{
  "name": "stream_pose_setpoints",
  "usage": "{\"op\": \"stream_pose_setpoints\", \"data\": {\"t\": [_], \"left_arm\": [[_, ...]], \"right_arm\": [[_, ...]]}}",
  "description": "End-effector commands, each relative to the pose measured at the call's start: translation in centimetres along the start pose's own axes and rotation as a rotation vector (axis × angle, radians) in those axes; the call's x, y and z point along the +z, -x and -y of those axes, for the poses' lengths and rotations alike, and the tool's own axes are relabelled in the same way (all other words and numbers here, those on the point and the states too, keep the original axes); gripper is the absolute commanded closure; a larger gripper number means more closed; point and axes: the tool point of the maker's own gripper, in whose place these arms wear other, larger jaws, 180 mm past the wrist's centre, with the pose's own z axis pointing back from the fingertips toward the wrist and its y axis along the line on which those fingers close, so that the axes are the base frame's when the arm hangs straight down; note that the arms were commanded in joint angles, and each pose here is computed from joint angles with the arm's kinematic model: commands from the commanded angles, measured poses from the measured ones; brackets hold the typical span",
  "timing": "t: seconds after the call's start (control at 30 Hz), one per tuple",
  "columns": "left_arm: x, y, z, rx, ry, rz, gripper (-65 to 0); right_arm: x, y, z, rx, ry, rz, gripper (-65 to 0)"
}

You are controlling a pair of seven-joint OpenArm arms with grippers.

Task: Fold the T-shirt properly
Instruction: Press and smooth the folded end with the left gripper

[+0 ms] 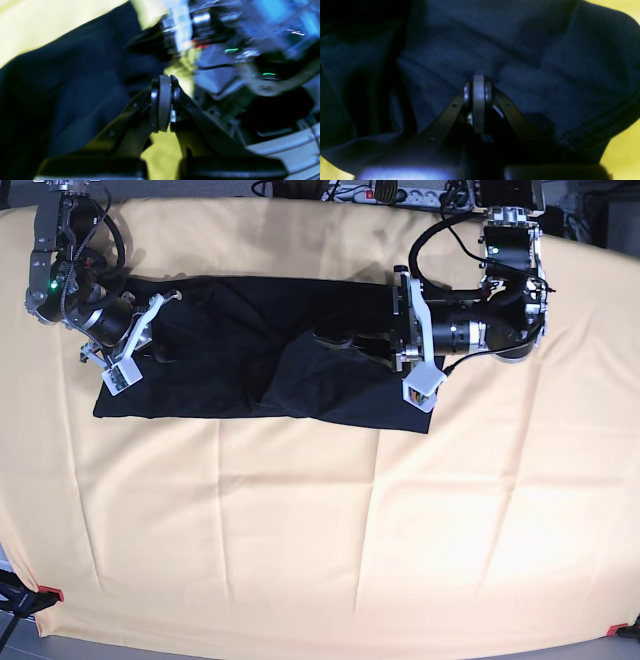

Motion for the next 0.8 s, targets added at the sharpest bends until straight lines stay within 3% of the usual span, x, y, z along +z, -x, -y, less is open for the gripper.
{"op": "stream_pose_setpoints", "data": {"t": [0.0, 0.17, 0.4, 0.47, 0.57, 0.77], "left_arm": [[-0.1, -1.0, 0.5, -0.037, 0.024, 0.017, 0.0], [0.7, -3.4, -0.1, -0.111, -0.008, 0.045, 0.0], [8.2, -8.5, -3.7, -0.203, -0.268, 0.203, 0.0], [8.9, -7.6, -4.7, -0.190, -0.331, 0.168, 0.0], [8.1, -5.0, -4.7, -0.134, -0.324, 0.104, 0.0], [4.2, 0.4, -2.9, -0.037, -0.212, -0.030, 0.0]], "right_arm": [[0.3, -0.2, 0.6, 0.017, 0.018, -0.010, 0.0], [0.3, -0.2, 0.6, 0.018, 0.019, -0.008, 0.0], [0.3, -0.2, 0.9, 0.000, 0.033, -0.009, 0.0], [0.3, -0.3, 0.9, 0.001, 0.032, -0.005, 0.0], [0.3, -0.4, 0.8, -0.001, 0.029, 0.003, 0.0], [0.3, -0.7, 0.6, -0.011, 0.016, 0.015, 0.0]]}}
